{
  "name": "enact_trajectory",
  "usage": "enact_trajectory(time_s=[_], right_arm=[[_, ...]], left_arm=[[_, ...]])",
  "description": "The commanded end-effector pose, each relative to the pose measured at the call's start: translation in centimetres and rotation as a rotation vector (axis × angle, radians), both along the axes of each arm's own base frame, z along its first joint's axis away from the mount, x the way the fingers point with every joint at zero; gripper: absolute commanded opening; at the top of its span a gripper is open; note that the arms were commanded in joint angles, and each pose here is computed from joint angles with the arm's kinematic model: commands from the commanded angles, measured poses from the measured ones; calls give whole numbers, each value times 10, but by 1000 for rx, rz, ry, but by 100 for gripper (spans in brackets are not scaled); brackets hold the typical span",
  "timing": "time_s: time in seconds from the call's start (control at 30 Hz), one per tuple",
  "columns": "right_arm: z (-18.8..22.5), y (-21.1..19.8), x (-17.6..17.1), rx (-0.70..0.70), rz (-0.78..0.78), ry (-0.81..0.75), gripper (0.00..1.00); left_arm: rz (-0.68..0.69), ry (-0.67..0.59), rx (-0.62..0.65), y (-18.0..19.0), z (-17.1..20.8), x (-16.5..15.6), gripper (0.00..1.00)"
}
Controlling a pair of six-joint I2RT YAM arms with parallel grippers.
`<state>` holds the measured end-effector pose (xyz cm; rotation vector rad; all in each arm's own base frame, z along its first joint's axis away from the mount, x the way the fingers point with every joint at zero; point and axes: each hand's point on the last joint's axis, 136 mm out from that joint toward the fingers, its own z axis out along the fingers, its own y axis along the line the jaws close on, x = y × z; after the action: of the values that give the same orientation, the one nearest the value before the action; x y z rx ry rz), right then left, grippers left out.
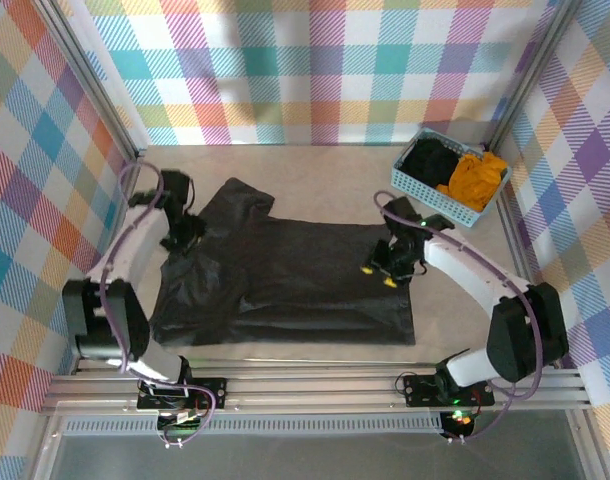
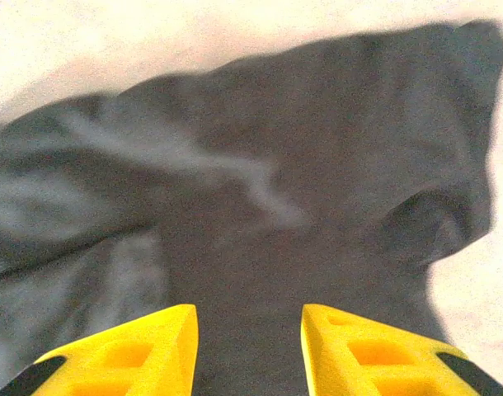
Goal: Fold and stack the t-shirts
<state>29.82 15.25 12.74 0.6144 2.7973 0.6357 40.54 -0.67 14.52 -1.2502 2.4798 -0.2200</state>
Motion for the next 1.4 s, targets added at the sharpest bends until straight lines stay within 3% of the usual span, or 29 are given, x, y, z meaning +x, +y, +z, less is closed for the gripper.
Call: enact_trajectory(time_s=[0.0, 0.17, 0.33, 0.43, 0.53, 0.8, 1.1, 1.37], right_arm=[[28, 12, 51, 101, 37, -155, 52], [47, 4, 81, 87, 20, -156, 53], [20, -43, 85, -75, -132, -66, 50], [1, -62, 94, -166, -167, -63, 48], [-9, -59, 108, -165, -134, -60, 46], [-11, -46, 119, -107, -94, -39, 47], [-13, -39, 89, -36, -91, -5, 48], [-25, -42, 67, -27, -103, 46, 48]], left_arm=[[-26, -25, -25, -4, -19, 44, 38], [-1, -104, -33, -4, -32, 105, 40], [-30, -101, -13, -3, -48, 148, 42], [-113, -170, 36, -7, -38, 176, 42], [-218, -200, 109, -15, -32, 194, 42], [-320, -143, 206, -19, -78, 208, 44], [-360, -183, 231, -40, -101, 232, 52], [-358, -76, 248, -40, -127, 217, 50]])
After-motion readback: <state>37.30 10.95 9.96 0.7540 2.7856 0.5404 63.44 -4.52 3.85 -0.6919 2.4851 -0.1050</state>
